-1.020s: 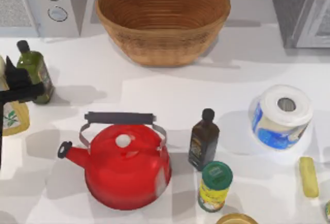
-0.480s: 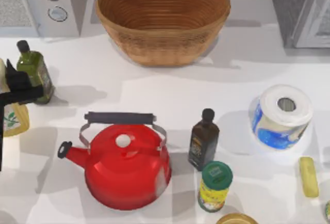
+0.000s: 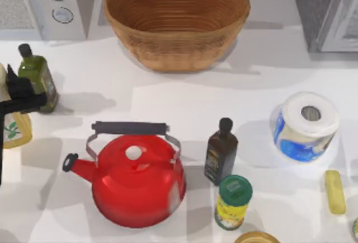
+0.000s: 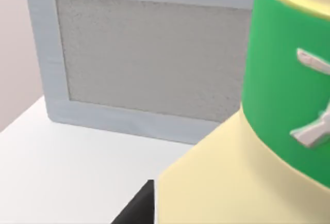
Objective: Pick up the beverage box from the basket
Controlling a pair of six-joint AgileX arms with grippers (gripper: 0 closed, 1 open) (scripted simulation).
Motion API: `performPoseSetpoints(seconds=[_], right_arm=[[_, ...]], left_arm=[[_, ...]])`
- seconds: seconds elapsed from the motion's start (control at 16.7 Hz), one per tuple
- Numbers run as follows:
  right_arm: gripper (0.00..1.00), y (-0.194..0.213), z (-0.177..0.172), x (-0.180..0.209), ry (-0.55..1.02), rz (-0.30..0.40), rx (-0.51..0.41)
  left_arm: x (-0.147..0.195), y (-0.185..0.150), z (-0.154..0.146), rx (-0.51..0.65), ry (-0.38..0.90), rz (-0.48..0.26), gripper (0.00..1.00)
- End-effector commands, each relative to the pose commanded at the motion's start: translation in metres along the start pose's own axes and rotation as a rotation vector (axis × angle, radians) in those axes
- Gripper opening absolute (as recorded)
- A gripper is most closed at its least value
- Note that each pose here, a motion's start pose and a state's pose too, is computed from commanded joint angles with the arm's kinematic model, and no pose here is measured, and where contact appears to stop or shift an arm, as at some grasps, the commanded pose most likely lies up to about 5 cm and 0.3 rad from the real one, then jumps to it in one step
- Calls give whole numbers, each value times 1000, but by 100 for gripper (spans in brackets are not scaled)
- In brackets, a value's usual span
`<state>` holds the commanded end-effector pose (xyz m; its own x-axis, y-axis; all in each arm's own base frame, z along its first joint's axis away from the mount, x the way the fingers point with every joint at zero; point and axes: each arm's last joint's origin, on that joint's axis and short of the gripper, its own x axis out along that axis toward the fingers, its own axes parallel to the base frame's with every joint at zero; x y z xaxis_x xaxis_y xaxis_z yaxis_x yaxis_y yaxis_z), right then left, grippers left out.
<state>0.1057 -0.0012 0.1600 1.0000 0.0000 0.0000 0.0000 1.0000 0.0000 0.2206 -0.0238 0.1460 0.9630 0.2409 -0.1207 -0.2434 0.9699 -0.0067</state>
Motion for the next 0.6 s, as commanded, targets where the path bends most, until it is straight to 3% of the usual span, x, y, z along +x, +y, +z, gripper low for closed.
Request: performPoseSetpoints(seconds=[0.24,0.6], right_arm=[[100,0,0,0,0,0,0],[100,0,0,0,0,0,0]], left_arm=[[0,0,0,0,0,0,98],[0,0,0,0,0,0,100]])
